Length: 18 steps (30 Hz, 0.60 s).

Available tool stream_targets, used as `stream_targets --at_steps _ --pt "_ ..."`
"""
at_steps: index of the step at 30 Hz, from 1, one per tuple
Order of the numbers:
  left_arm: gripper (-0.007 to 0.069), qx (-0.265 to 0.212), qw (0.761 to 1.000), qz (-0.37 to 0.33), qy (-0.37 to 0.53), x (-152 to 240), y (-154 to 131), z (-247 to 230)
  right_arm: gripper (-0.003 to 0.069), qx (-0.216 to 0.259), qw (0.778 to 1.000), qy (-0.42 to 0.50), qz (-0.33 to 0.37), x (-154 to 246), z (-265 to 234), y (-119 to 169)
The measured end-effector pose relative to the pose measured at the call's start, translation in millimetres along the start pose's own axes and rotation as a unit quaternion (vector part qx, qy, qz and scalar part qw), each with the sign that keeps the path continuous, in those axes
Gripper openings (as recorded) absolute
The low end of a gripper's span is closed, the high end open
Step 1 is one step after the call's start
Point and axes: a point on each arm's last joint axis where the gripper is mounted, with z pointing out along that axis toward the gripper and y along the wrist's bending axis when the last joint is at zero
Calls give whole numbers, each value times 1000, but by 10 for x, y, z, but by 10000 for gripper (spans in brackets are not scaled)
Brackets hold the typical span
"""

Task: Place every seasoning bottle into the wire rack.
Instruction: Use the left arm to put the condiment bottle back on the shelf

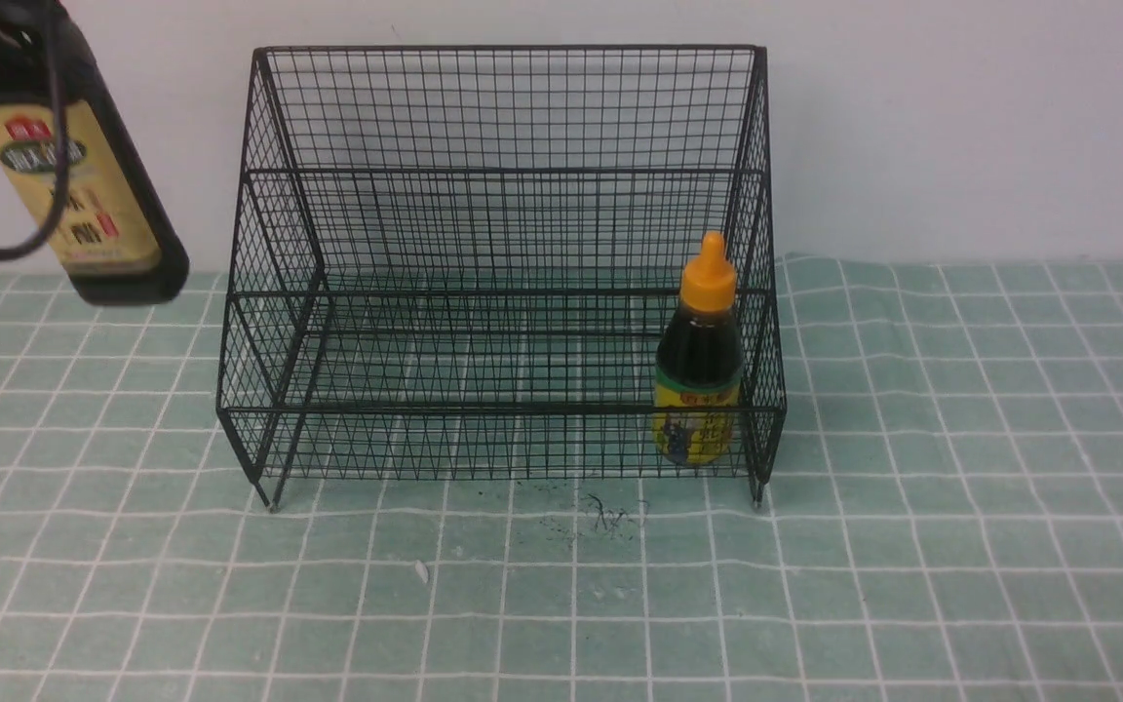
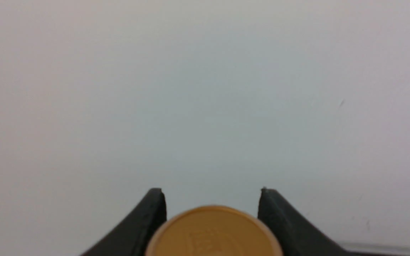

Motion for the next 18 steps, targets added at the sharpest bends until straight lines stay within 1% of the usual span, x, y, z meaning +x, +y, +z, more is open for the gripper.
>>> stream_targets --at_steps 2,4,5,6,8,9,10,13,18 --pt "300 7 1000 1 -16 -173 -33 -87 -13 0 1000 0 0 0 0 0" --pt "300 25 999 6 -42 -414 -136 -208 -13 0 1000 0 0 0 0 0" --pt "300 28 999 6 -43 -428 -155 -217 -13 0 1000 0 0 0 0 0" --pt "300 45 997 9 -54 -524 -258 -258 -13 0 1000 0 0 0 0 0" --pt "300 56 997 10 -55 -543 -326 -270 -13 0 1000 0 0 0 0 0" --pt "300 75 996 10 -54 -536 -444 -274 -13 0 1000 0 0 0 0 0" --pt "300 81 995 9 -51 -526 -482 -269 -13 0 1000 0 0 0 0 0" --pt "300 103 994 -1 -37 -434 -626 -187 -13 0 1000 0 0 0 0 0" --pt "300 105 994 -13 -10 -255 -675 5 -13 0 1000 0 -3 0 0 0"
